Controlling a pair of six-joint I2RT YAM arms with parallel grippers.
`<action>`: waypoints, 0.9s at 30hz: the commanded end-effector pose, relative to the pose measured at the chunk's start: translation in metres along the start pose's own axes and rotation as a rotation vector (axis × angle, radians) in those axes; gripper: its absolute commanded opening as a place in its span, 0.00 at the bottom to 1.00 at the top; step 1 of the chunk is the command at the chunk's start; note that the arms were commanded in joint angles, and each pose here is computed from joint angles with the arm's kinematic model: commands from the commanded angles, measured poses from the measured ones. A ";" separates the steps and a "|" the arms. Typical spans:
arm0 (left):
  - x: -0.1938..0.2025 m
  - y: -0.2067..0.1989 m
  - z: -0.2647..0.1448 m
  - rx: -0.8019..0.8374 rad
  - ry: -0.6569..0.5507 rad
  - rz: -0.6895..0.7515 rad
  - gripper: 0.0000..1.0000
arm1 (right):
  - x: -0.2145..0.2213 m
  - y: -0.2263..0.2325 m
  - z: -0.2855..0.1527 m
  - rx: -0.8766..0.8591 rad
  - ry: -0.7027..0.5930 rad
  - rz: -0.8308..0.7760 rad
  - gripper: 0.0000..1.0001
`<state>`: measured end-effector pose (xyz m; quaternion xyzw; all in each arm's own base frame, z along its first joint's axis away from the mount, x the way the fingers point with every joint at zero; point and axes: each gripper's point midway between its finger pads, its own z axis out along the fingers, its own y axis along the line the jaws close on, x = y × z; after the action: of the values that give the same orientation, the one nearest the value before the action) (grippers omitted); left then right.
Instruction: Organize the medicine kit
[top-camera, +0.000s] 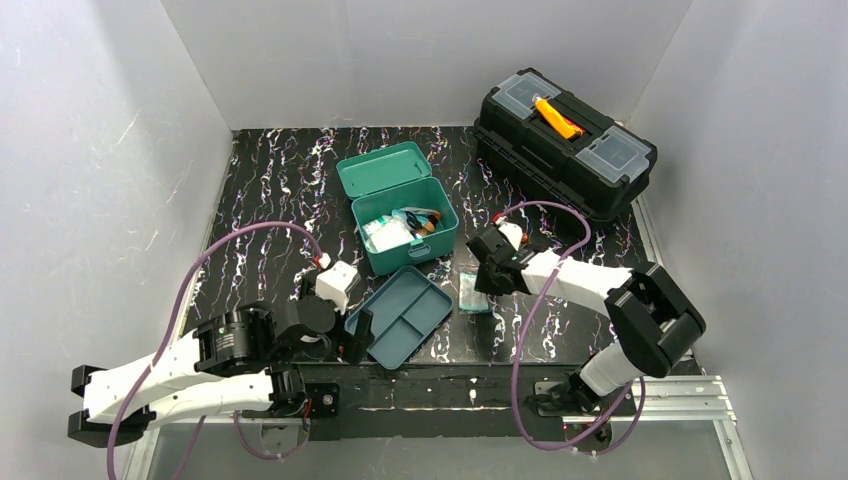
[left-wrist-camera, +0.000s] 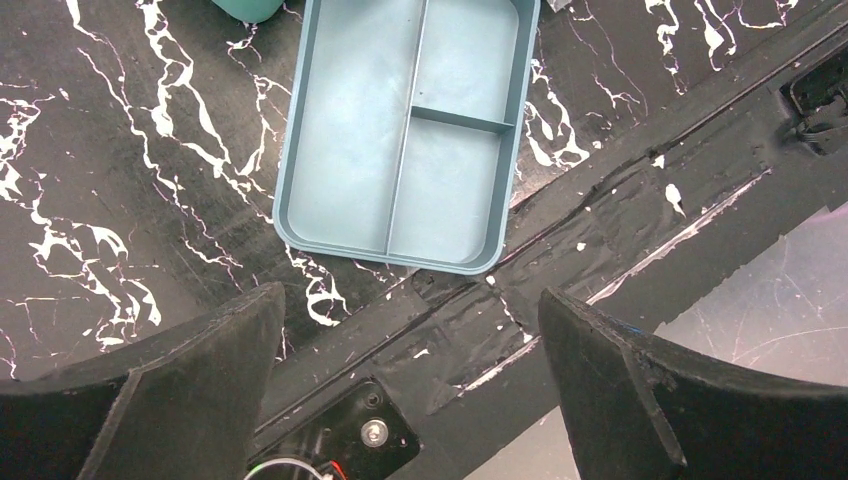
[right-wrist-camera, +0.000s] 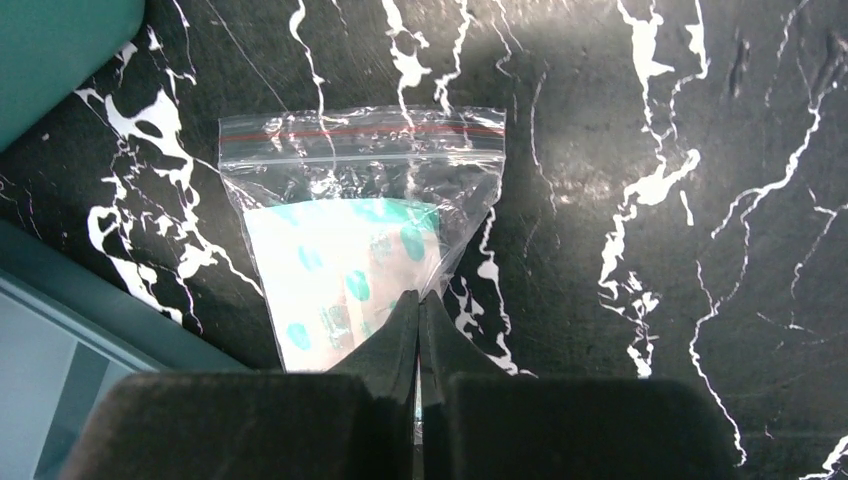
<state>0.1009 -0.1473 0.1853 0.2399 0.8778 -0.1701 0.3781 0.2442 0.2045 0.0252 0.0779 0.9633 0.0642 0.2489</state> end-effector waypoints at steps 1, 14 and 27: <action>-0.006 0.008 0.000 -0.019 -0.064 0.005 0.98 | 0.010 -0.009 -0.011 -0.003 0.008 0.037 0.01; -0.001 0.023 -0.002 -0.093 -0.065 -0.037 0.98 | 0.006 0.013 -0.080 -0.161 -0.066 0.199 0.01; -0.003 0.038 -0.011 -0.119 -0.138 -0.117 0.98 | 0.024 0.077 -0.096 -0.221 -0.032 0.400 0.01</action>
<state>0.1120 -0.1233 0.1904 0.1788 0.8747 -0.1612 0.4206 0.1750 0.2550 0.0926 0.1717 0.9347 0.1928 0.2441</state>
